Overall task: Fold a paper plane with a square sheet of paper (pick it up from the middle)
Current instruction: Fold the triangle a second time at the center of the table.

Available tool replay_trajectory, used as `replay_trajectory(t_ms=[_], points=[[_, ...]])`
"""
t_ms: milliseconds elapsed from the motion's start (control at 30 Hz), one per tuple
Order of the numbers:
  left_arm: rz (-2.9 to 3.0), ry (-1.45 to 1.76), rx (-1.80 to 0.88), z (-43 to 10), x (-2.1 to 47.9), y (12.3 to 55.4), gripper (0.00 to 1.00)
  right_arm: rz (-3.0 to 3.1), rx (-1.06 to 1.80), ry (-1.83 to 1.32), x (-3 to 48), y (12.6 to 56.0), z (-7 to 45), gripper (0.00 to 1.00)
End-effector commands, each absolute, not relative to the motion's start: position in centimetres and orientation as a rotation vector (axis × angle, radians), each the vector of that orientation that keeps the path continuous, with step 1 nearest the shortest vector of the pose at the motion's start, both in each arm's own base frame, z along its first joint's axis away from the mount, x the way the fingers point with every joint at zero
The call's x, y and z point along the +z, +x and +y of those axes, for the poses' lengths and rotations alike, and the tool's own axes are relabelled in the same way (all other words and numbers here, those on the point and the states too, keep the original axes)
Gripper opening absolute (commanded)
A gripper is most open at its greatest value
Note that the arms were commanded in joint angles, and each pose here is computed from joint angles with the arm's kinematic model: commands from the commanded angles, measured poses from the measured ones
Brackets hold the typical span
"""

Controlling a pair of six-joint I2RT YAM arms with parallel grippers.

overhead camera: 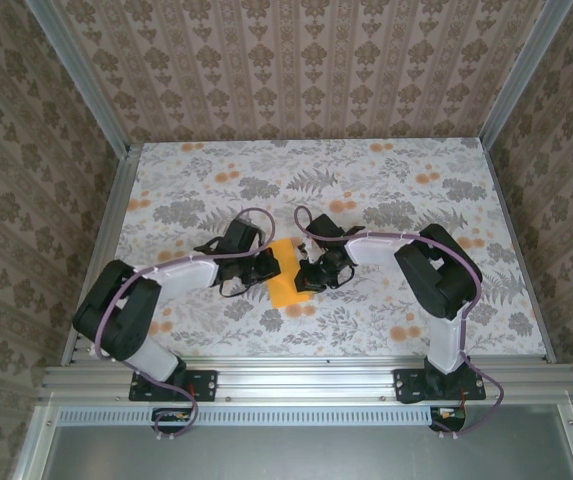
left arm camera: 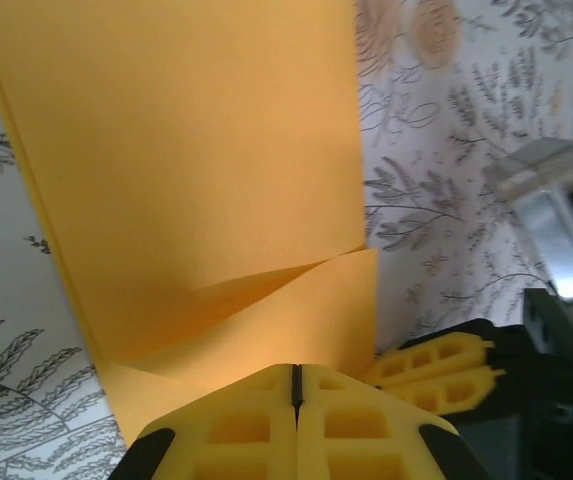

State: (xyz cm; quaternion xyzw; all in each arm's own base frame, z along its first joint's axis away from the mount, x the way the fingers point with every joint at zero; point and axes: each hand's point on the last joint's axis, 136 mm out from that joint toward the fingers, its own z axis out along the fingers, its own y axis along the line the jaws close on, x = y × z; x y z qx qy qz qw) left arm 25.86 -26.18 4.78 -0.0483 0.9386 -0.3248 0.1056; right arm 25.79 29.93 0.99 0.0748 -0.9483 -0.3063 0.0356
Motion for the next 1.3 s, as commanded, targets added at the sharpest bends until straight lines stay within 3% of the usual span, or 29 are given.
replay_trajectory(t_ms=[0, 500, 833, 1267], points=[[2.785, -0.161, -0.916, -25.7, 3.7, 25.7, 0.03, -2.887, -0.673, 0.121, -2.1, 23.2, 26.4, 0.10], [2.843, -0.254, -0.720, -22.6, -0.6, 25.2, 0.01, -2.886, -0.682, 0.132, -2.0, 23.1, 26.4, 0.10], [2.866, -0.269, -0.728, -22.5, -1.0, 24.7, 0.00, -2.935, -0.980, 0.237, 4.3, 26.8, 31.4, 0.10], [2.889, -0.333, -0.708, -22.2, -1.4, 24.4, 0.00, -2.909, -0.879, 0.224, 1.7, 28.2, 34.0, 0.09]])
